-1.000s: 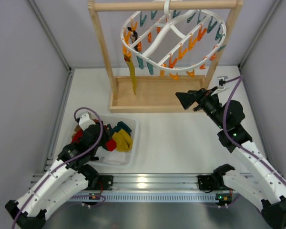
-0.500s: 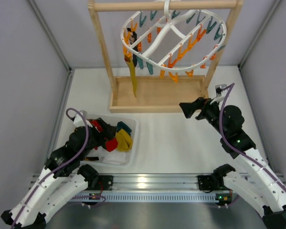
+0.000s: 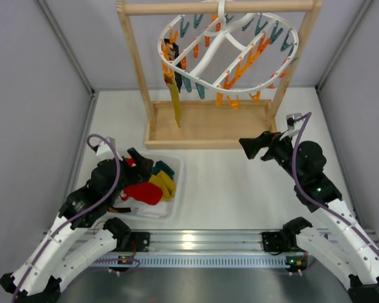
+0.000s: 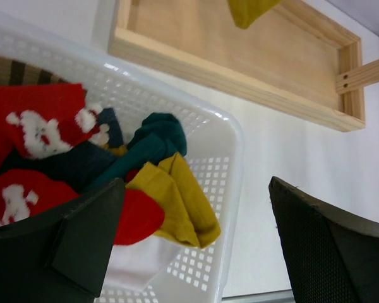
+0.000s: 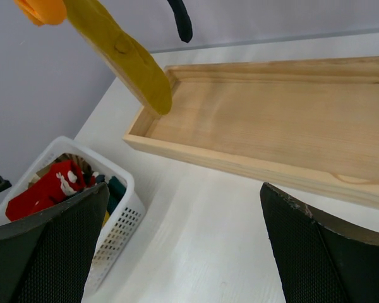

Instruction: Remove the socks clipped to the hanger

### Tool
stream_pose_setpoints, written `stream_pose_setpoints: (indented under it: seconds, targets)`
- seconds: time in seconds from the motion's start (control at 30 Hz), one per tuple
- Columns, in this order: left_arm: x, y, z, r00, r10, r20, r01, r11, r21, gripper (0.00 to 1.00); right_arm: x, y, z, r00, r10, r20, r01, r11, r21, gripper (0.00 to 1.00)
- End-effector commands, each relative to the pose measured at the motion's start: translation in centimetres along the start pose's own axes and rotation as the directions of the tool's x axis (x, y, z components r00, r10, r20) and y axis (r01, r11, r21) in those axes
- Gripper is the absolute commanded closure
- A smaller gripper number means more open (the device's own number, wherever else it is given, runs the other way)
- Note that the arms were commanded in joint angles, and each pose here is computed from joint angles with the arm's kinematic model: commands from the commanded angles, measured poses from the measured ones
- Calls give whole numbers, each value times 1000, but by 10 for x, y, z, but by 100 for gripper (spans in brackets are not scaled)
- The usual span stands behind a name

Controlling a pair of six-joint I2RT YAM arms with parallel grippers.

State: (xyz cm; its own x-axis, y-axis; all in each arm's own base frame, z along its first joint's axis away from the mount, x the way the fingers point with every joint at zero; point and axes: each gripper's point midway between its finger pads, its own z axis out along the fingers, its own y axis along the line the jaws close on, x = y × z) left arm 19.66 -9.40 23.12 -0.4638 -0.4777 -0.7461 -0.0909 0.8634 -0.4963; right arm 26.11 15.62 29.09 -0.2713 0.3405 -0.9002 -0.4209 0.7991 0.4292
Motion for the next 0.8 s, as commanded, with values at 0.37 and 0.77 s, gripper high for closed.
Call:
stream_pose_setpoints:
  seconds: [0.37,0.77]
  targets:
    - [-66,-136,132,877,290,382,-384,902,198,1,-21,30,-42,996,-24,80,35,990,-136,1]
    - [-95,-121,245,803,408,435,-471,881,42,1,-17,40,-71,991,-89,101,107,975,-195,1]
